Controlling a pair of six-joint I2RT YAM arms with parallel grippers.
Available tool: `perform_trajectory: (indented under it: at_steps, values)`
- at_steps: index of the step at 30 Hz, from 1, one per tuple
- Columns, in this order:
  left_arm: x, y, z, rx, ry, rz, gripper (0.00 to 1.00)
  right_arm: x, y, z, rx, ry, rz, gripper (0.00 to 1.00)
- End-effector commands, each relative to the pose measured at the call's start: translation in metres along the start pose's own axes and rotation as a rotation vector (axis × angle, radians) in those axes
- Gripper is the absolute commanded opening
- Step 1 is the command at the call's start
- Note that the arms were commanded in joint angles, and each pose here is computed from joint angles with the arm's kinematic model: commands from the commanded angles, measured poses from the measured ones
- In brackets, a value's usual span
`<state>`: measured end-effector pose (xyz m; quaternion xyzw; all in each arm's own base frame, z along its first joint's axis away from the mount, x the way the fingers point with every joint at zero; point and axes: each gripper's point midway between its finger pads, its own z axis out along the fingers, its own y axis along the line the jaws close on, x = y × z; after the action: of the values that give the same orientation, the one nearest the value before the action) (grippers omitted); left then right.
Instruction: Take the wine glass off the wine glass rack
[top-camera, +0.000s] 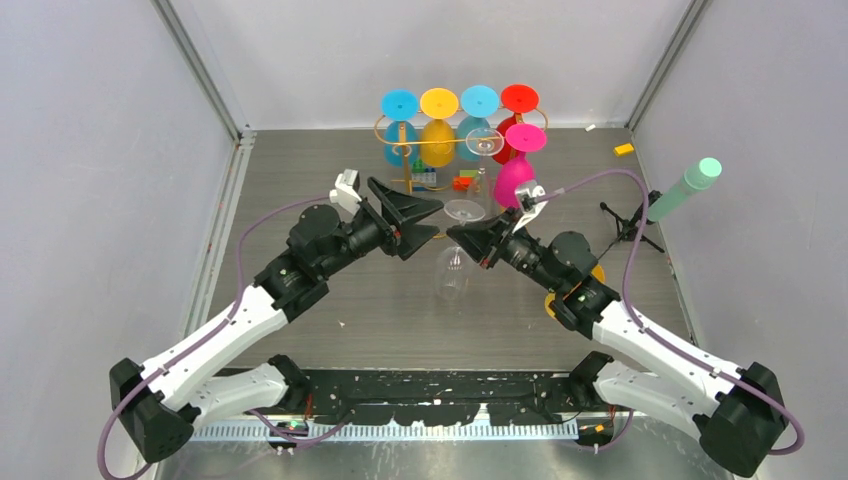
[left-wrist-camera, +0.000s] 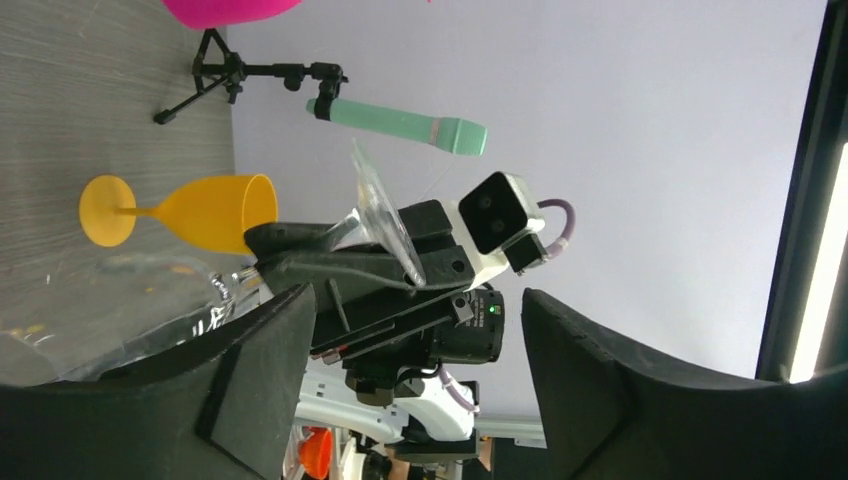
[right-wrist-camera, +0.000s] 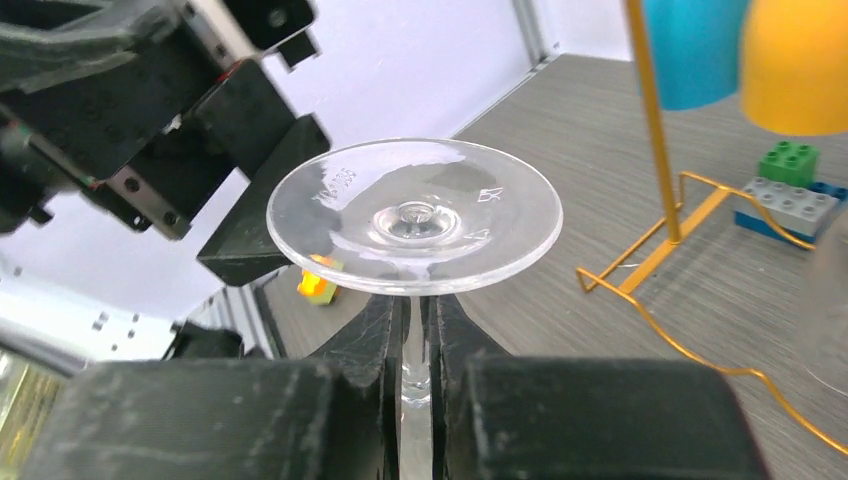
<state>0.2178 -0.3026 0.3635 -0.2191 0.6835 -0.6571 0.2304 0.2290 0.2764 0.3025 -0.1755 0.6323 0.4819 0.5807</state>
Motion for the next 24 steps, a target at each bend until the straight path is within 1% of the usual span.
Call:
perform_trajectory:
  at_steps: [1,3,5,11,13,17,21,24]
  values:
    - [-0.01,0.006,-0.006,0.003,-0.066,0.039,0.8,-0.079,0.003,-0.014,0.063,-0.337,0.024,0.0]
    - [-0.013,0.015,-0.007,-0.01,-0.085,0.04,0.83,-0.094,-0.009,-0.023,0.14,-0.425,0.05,0.01]
    - [-0.015,0.022,-0.007,-0.024,-0.097,0.056,0.85,-0.112,-0.009,-0.034,0.165,-0.501,0.085,0.0]
    - [-0.007,0.021,-0.009,0.025,-0.056,0.097,0.9,-0.159,-0.001,-0.065,0.183,-0.689,0.221,0.0]
    - [-0.003,0.017,-0.009,0.054,-0.035,0.096,0.91,-0.167,-0.001,-0.071,0.192,-0.728,0.263,0.0]
    - [0.01,0.0,-0.006,0.137,0.034,0.079,0.91,-0.172,-0.007,-0.072,0.205,-0.766,0.374,0.0]
    - [0.022,-0.016,-0.002,0.218,0.089,0.07,0.9,-0.172,-0.013,-0.068,0.212,-0.786,0.473,0.0]
    - [0.027,-0.024,-0.001,0.258,0.106,0.072,0.89,-0.17,-0.015,-0.065,0.213,-0.786,0.518,0.0]
